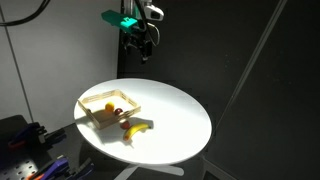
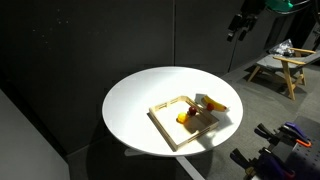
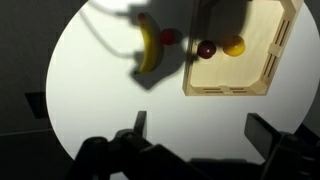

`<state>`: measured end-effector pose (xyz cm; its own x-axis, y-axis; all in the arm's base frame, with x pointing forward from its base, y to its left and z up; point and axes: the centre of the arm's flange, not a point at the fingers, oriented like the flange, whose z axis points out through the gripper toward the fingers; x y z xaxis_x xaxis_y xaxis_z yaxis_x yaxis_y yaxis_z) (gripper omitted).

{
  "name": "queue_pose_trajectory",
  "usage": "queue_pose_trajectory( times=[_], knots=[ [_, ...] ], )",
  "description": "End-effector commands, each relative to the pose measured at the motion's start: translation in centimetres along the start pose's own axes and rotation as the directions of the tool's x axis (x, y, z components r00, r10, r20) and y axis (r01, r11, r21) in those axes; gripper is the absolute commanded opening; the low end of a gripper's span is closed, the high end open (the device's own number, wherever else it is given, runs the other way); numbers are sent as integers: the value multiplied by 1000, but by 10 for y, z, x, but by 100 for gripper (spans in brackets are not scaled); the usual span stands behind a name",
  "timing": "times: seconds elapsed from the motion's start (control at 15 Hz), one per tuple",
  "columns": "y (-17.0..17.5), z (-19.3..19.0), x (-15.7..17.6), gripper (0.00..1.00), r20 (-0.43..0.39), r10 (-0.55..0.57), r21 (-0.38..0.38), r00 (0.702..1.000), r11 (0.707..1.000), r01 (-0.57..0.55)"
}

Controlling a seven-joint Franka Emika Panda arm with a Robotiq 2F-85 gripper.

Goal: Pick up the banana and place it in the wooden tray

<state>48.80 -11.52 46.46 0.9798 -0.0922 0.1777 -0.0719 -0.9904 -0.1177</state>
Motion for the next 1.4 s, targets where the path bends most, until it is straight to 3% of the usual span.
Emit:
queue_pose_trajectory(
  times=[0.0, 0.93, 1.33],
  knots=[
    [16, 26, 11, 100, 3, -13, -9, 1000, 1000, 13],
    [17, 136, 37, 100, 30, -10, -73, 1000, 997, 12],
    [38, 185, 38, 100, -15, 83, -127, 996, 988, -84]
  ],
)
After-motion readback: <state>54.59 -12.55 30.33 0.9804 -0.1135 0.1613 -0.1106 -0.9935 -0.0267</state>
